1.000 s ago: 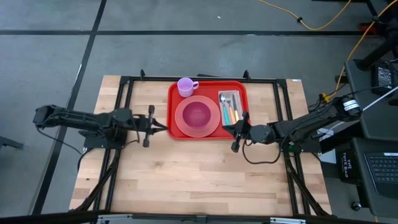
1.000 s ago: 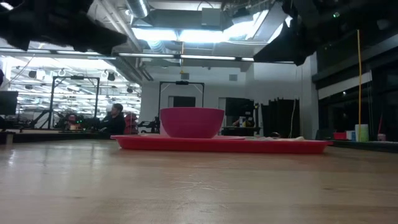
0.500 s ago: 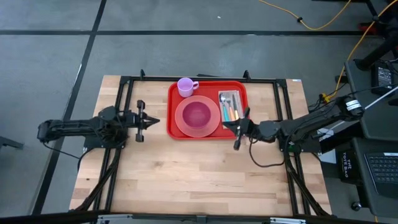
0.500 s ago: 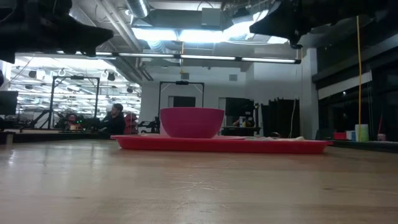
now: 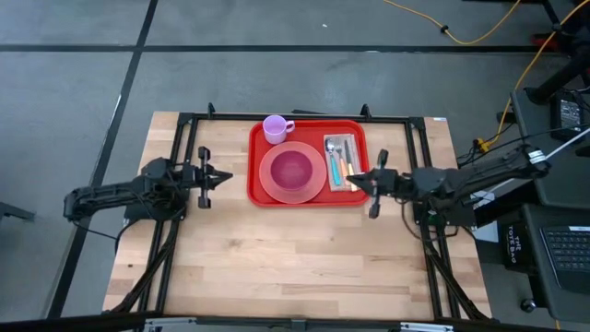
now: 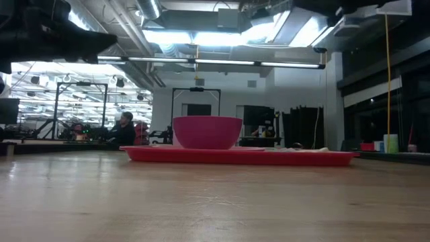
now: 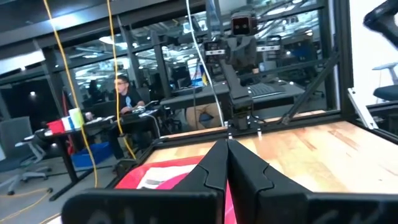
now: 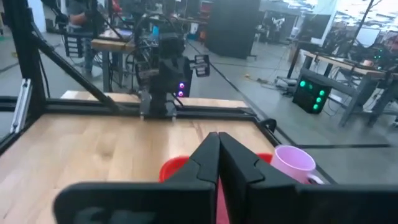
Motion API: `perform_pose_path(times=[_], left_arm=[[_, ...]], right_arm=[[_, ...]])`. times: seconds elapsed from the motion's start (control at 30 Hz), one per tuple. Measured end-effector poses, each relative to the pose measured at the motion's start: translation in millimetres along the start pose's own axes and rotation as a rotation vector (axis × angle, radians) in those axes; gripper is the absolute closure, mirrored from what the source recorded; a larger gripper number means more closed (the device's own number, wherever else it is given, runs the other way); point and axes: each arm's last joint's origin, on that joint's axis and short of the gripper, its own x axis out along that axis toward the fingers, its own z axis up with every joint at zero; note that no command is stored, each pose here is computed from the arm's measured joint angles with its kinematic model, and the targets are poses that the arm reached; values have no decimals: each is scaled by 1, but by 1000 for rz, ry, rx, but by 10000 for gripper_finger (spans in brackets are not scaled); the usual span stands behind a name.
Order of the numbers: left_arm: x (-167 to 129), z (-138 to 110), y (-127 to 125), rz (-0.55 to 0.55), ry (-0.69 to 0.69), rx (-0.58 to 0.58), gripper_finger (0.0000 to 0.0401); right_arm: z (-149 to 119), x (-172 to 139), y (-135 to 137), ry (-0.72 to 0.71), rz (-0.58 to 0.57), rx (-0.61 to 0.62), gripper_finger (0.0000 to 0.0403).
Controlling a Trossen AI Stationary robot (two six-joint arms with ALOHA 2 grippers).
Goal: Set up tray
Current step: Return to Home Position
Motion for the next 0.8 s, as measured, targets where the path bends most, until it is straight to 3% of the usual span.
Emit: perform_pose_path(times=[0.23,0.53,0.63,0.8], left_arm=[[-2,0,2,21,0,-12,399],[-3,-1,6,69,5,-22,400],[-3,-2,7,79,16,-30,398],[-4,-8,8,112,87,-47,400]], right_arm=[[0,-28,-15,76,3,-9,391],[9,-64,-34,7,-6,33,391],[0,-68,-35,69,-5,83,391],[-39,-58,-26,76,-3,44,395]])
